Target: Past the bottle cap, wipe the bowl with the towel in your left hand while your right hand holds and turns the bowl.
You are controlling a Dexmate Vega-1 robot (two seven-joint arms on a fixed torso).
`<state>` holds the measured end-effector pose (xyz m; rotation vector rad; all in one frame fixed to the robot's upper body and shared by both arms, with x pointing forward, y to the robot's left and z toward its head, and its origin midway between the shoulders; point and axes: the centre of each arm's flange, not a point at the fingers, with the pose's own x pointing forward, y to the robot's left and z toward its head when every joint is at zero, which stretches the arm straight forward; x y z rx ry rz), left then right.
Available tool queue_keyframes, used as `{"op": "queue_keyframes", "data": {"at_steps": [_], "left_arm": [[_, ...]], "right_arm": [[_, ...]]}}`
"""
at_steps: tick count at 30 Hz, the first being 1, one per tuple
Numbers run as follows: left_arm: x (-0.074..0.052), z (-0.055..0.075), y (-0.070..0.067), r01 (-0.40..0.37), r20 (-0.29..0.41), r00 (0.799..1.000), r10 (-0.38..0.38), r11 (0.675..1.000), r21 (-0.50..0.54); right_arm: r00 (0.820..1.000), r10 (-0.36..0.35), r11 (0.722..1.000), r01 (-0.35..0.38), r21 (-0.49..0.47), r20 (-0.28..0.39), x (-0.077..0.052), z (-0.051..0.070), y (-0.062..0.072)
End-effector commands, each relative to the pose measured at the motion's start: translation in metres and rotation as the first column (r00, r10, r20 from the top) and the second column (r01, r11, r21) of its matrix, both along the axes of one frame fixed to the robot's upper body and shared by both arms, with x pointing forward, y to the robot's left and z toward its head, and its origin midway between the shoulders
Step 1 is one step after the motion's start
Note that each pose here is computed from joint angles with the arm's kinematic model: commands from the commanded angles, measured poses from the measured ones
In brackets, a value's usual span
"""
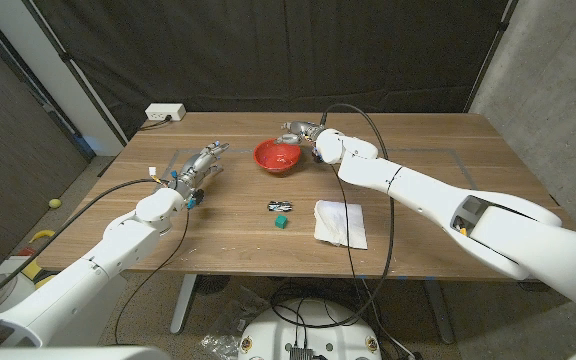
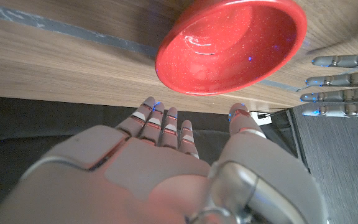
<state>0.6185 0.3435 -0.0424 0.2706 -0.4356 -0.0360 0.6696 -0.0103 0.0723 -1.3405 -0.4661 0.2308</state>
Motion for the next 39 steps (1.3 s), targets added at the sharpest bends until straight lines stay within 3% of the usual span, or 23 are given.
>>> {"op": "queue_keyframes", "data": {"at_steps": [1, 8, 18, 39], "left_arm": [[0.0, -0.003, 0.008, -0.006, -0.005, 1.0, 0.005, 1.0, -0.011], [0.001, -0.001, 0.009, -0.008, -0.005, 1.0, 0.008, 1.0, -0.011], [0.003, -0.001, 0.01, -0.012, -0.005, 1.0, 0.012, 1.0, -0.015], [0.014, 0.005, 0.005, 0.007, -0.015, 1.0, -0.007, 1.0, -0.015]], "right_arm": [[0.997, -0.071, 0.995, 0.069, -0.075, -0.021, 0.022, 0.006, 0.012], [0.994, -0.109, 0.988, 0.107, -0.108, -0.02, 0.035, 0.009, 0.013], [0.988, -0.155, 0.976, 0.152, -0.159, -0.006, 0.043, 0.006, 0.011], [0.965, -0.214, 0.921, 0.252, -0.298, 0.154, 0.044, 0.001, 0.016]]}}
